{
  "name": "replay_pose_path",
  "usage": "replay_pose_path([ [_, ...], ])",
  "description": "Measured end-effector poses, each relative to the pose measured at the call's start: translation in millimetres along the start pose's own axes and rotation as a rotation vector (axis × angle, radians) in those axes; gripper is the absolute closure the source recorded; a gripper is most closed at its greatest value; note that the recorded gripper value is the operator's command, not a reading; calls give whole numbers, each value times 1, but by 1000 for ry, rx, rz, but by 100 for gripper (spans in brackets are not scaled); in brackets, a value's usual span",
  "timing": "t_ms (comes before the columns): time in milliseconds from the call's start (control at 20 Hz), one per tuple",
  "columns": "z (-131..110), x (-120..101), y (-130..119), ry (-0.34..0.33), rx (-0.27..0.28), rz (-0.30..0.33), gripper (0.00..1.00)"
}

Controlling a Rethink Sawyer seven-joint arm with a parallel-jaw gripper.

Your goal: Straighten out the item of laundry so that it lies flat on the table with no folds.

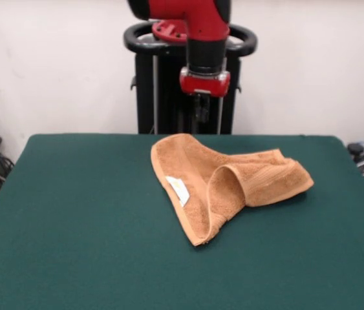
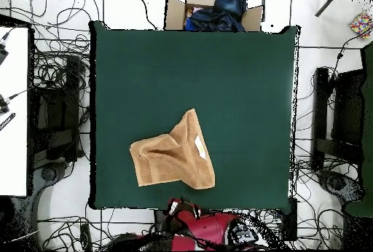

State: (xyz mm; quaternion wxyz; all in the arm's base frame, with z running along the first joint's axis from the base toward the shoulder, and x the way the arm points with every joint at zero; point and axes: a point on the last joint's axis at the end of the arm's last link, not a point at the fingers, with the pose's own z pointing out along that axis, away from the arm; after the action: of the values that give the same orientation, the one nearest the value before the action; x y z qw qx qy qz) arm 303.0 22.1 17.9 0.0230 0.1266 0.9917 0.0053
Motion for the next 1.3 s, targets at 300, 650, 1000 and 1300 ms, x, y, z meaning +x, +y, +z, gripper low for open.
replay_pose_path([
  [300, 12, -5, 18, 6, 16, 40, 100],
  [650, 24, -7, 22, 19, 19, 56, 100],
  [1000, 40, -23, 30, 4, -1, 60, 100],
  [1300, 49, -49, 36, -25, 12, 96, 100],
])
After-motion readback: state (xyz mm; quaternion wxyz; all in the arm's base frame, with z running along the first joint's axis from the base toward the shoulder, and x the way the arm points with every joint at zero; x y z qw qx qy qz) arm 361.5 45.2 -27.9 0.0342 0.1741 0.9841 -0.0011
